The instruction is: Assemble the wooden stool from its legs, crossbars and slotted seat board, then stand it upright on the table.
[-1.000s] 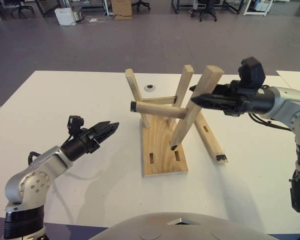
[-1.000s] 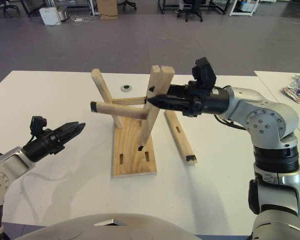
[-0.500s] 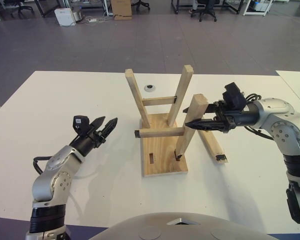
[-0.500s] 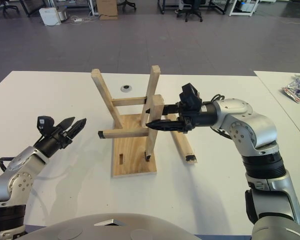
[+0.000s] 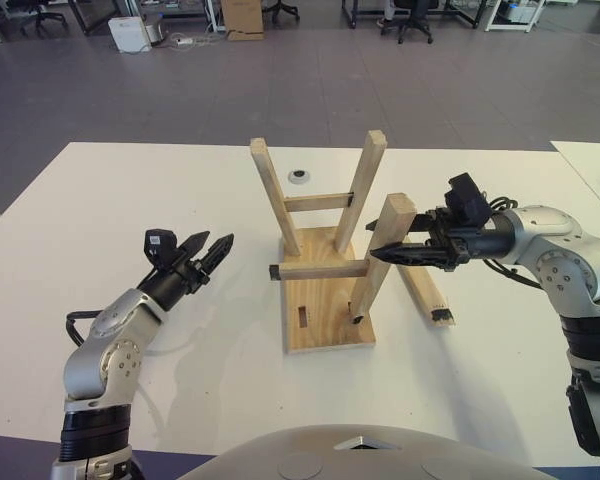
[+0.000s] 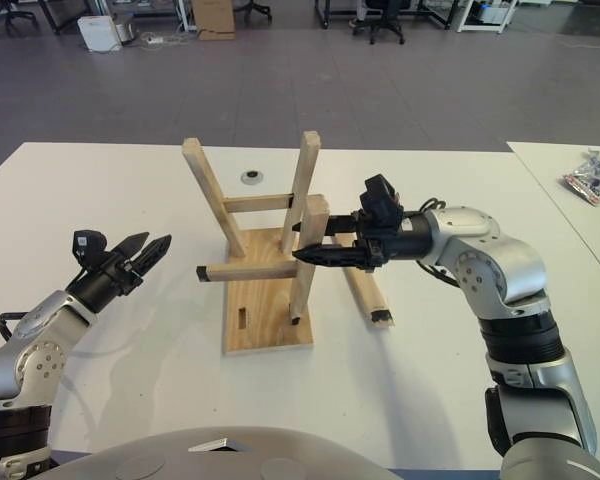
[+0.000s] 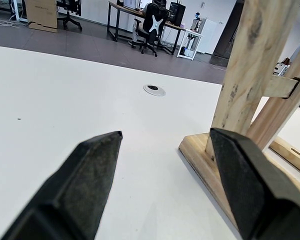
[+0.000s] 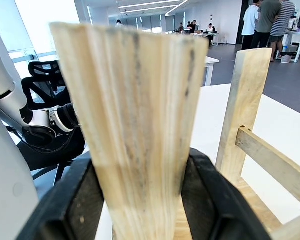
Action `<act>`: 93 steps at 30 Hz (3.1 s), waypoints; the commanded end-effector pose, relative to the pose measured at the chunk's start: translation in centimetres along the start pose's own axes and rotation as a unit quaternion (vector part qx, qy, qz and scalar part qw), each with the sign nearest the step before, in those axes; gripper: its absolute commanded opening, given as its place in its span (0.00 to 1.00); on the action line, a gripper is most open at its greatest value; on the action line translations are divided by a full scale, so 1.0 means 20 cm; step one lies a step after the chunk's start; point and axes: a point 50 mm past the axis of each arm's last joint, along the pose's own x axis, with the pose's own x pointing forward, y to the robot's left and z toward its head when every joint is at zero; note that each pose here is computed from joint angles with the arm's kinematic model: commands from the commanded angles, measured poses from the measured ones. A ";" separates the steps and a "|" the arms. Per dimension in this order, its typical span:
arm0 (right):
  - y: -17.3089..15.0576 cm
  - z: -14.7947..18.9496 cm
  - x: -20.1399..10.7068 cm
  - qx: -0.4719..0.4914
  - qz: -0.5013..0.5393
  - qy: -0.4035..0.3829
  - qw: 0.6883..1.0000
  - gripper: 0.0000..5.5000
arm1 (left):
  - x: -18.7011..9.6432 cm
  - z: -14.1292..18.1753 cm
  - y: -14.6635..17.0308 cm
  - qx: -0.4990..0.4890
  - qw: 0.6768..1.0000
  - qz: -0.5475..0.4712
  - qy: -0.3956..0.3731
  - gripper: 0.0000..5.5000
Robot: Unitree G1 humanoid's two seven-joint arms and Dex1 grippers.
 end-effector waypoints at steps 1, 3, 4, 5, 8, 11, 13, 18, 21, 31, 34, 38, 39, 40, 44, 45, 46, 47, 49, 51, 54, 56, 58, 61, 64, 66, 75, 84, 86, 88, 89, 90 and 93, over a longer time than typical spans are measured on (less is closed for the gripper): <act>-0.03 -0.01 0.00 -0.009 -0.006 0.016 1.000 0.38 | 0.02 0.01 -0.01 0.009 1.000 -0.009 0.001 0.59; -0.03 0.00 0.00 -0.012 0.000 0.016 1.000 0.38 | 0.02 0.01 -0.01 0.008 1.000 -0.011 0.001 0.59; -0.03 0.00 0.00 -0.015 0.003 0.017 1.000 0.38 | 0.02 0.01 -0.01 0.007 1.000 -0.011 0.001 0.59; -0.03 0.00 0.01 -0.017 0.007 0.018 1.000 0.38 | 0.02 0.01 -0.02 0.006 1.000 -0.011 0.001 0.59; -0.04 0.01 0.01 -0.028 0.012 0.022 0.999 0.38 | 0.02 0.00 -0.02 0.004 1.000 -0.012 0.001 0.59; -0.05 -0.01 0.01 -0.036 0.013 0.035 0.999 0.38 | 0.02 0.00 -0.03 0.000 1.000 -0.014 0.000 0.59; -0.05 -0.02 0.00 -0.044 0.013 0.043 0.998 0.38 | 0.02 -0.01 -0.03 -0.001 1.000 -0.015 0.001 0.59; 0.01 -0.16 -0.04 -0.022 0.005 0.061 0.998 0.38 | 0.02 -0.01 -0.03 -0.004 1.000 -0.013 -0.001 0.59; 0.09 -0.30 -0.03 0.027 0.018 0.075 0.997 0.38 | 0.00 -0.03 -0.03 -0.008 1.000 -0.008 0.000 0.59; 0.12 -0.50 -0.04 0.105 0.052 0.156 0.981 0.38 | 0.01 -0.04 -0.05 -0.014 1.000 -0.012 0.002 0.59; 0.11 -0.52 -0.04 0.090 0.022 0.166 0.982 0.38 | 0.01 -0.06 -0.06 -0.019 1.000 -0.009 0.002 0.59; 0.02 -0.47 -0.05 0.068 -0.052 0.156 0.984 0.38 | 0.00 -0.07 -0.05 -0.026 1.000 0.001 -0.001 0.59; 0.01 -0.45 -0.05 0.055 -0.061 0.151 0.985 0.44 | 0.00 -0.07 -0.04 -0.025 1.000 0.007 0.002 0.59; 0.00 -0.44 -0.05 0.045 -0.065 0.145 0.986 0.48 | 0.00 -0.08 -0.03 -0.026 1.000 0.013 0.003 0.59; -0.01 -0.39 -0.06 0.002 -0.085 0.124 0.989 0.62 | -0.03 -0.12 -0.01 -0.030 0.999 0.038 0.009 0.59; -0.01 -0.40 -0.08 0.002 -0.094 0.132 0.987 0.67 | -0.04 -0.13 -0.01 -0.031 0.999 0.042 0.009 0.59; -0.01 -0.41 -0.10 0.005 -0.103 0.140 0.985 0.67 | -0.04 -0.14 -0.01 -0.032 0.999 0.044 0.008 0.59; -0.02 -0.42 -0.14 0.012 -0.126 0.154 0.980 0.67 | -0.05 -0.14 -0.02 -0.033 0.998 0.046 0.008 0.59; -0.04 -0.43 -0.20 0.025 -0.184 0.178 0.966 0.67 | -0.06 -0.15 -0.02 -0.035 0.998 0.050 0.008 0.59; -0.10 -0.44 -0.24 0.025 -0.275 0.186 0.943 0.67 | -0.07 -0.17 -0.02 -0.038 0.998 0.055 0.010 0.59; -0.13 -0.47 -0.26 0.039 -0.369 0.186 0.910 0.67 | -0.08 -0.19 -0.03 -0.038 0.998 0.057 0.014 0.59; -0.12 -0.51 -0.24 0.048 -0.412 0.193 0.889 0.67 | -0.08 -0.20 -0.04 -0.038 0.998 0.058 0.015 0.59; -0.09 -0.55 -0.23 0.062 -0.440 0.204 0.872 0.67 | -0.09 -0.20 -0.05 -0.039 0.997 0.059 0.013 0.59; -0.01 -0.65 -0.23 0.117 -0.480 0.222 0.840 0.67 | -0.09 -0.21 -0.05 -0.038 0.997 0.062 0.009 0.59; 0.07 -0.72 -0.24 0.177 -0.521 0.226 0.804 0.64 | -0.09 -0.20 -0.05 -0.036 0.997 0.064 0.005 0.59; 0.12 -0.74 -0.23 0.199 -0.534 0.218 0.792 0.56 | -0.09 -0.20 -0.05 -0.035 0.997 0.065 0.003 0.59; -0.04 -0.58 -0.30 0.187 -0.596 0.099 0.774 0.37 | -0.06 -0.09 -0.03 -0.033 0.997 0.060 -0.031 0.59; -0.12 0.39 -0.21 -0.038 -0.376 -0.224 0.898 0.37 | 0.03 0.86 -0.16 0.078 0.944 -0.179 -0.265 0.59; -0.07 0.48 -0.15 -0.049 -0.297 -0.233 0.925 0.37 | 0.04 0.95 -0.28 0.072 0.924 -0.255 -0.278 0.59; -0.03 0.54 -0.08 -0.044 -0.214 -0.241 0.946 0.37 | 0.06 1.00 -0.38 0.049 0.903 -0.308 -0.295 0.59; 0.00 0.56 -0.02 -0.039 -0.164 -0.233 0.958 0.37 | 0.09 1.01 -0.42 0.045 0.896 -0.329 -0.293 0.62; 0.03 0.56 0.03 -0.029 -0.117 -0.219 0.968 0.37 | 0.12 1.01 -0.46 0.048 0.894 -0.341 -0.288 0.66; 0.06 0.53 0.13 -0.009 -0.035 -0.169 0.985 0.37 | 0.16 1.00 -0.54 0.050 0.884 -0.381 -0.265 0.72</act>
